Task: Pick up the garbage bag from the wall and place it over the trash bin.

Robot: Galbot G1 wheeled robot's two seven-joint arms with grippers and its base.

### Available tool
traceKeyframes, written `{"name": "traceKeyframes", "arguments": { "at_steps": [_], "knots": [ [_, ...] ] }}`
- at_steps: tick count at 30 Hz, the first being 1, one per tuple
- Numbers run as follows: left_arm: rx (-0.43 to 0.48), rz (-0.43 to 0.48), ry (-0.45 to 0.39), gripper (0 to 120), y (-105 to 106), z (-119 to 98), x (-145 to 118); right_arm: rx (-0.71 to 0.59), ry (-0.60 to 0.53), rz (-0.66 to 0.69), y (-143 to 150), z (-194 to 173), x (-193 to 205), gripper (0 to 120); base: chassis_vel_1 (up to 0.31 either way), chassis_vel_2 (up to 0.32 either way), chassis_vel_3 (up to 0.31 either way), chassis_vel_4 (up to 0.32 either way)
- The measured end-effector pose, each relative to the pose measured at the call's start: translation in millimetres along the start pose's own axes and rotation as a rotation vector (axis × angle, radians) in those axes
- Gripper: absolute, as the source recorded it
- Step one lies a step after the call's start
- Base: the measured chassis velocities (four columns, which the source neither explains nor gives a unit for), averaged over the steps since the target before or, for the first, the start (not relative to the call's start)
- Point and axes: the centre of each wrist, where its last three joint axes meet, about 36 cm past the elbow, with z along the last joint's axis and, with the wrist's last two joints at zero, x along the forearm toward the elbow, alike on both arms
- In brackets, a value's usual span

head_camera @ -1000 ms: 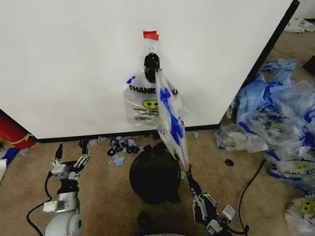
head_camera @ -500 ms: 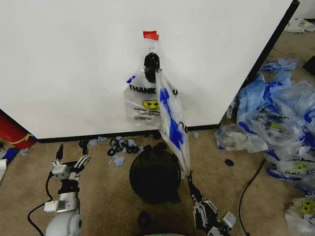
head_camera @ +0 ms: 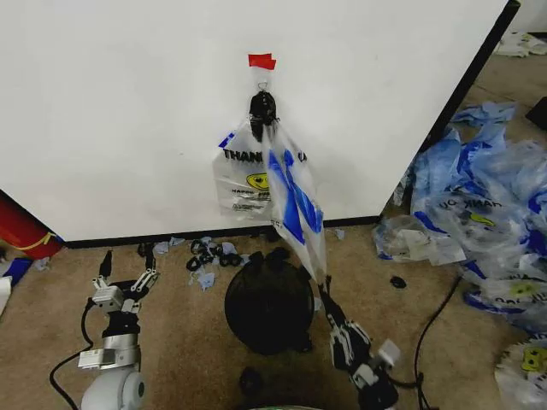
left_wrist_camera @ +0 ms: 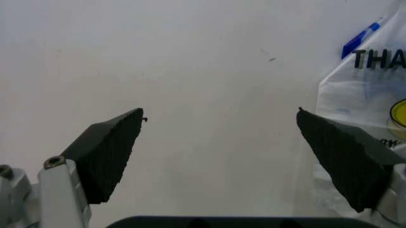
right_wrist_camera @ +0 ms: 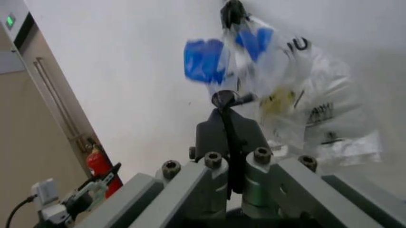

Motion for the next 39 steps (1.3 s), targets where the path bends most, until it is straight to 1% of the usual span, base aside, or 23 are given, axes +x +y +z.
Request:
{"name": "traceKeyframes", "arguments": {
  "at_steps": [3,7,11,12,15,18,19,21,25,26,31,39],
  "knots": [
    [0.001,0.003,-0.005,96,-2,-3,-1,0.003,0.002,-0.012,-9,-1,-18,0,0.000,0.000,0.000,0.000],
    [0.009,0.010,-0.016,96,-6,-8,-3,0.006,0.004,-0.022,-16,-3,-33,0,0.000,0.000,0.000,0.000],
    [0.066,0.042,-0.031,96,-23,-27,-9,0.010,0.007,-0.037,-23,-5,-50,0,0.000,0.000,0.000,0.000],
    [0.066,0.042,-0.031,96,-23,-27,-9,0.010,0.007,-0.037,-23,-5,-50,0,0.000,0.000,0.000,0.000],
    [0.155,0.087,-0.025,96,-44,-47,-17,0.012,0.012,-0.050,-26,-6,-61,0,0.000,0.000,0.000,0.000],
    [0.293,0.154,0.013,95,-75,-70,-23,0.015,0.015,-0.066,-26,-8,-72,0,0.000,0.000,0.000,0.000],
    [0.293,0.154,0.013,95,-75,-70,-23,0.015,0.015,-0.066,-26,-8,-72,0,0.000,0.000,0.000,0.000],
    [0.379,0.193,0.058,95,-92,-80,-24,0.014,0.015,-0.074,-26,-8,-77,0,0.000,0.000,0.000,0.000],
    [0.500,0.254,0.130,94,-112,-89,-24,0.010,0.021,-0.080,-23,-7,-79,0,0.000,0.000,0.000,0.000],
    [0.500,0.254,0.130,94,-112,-89,-24,0.010,0.021,-0.080,-23,-7,-79,0,0.000,0.000,0.000,0.000],
    [0.597,0.305,0.183,94,-120,-89,-31,0.005,0.038,-0.090,-18,-4,-76,0,0.000,0.000,0.000,0.000],
    [0.656,0.349,0.213,94,-125,-90,-50,-0.002,0.058,-0.104,-11,-1,-72,0,0.000,0.000,0.000,0.000]
  ]
}}
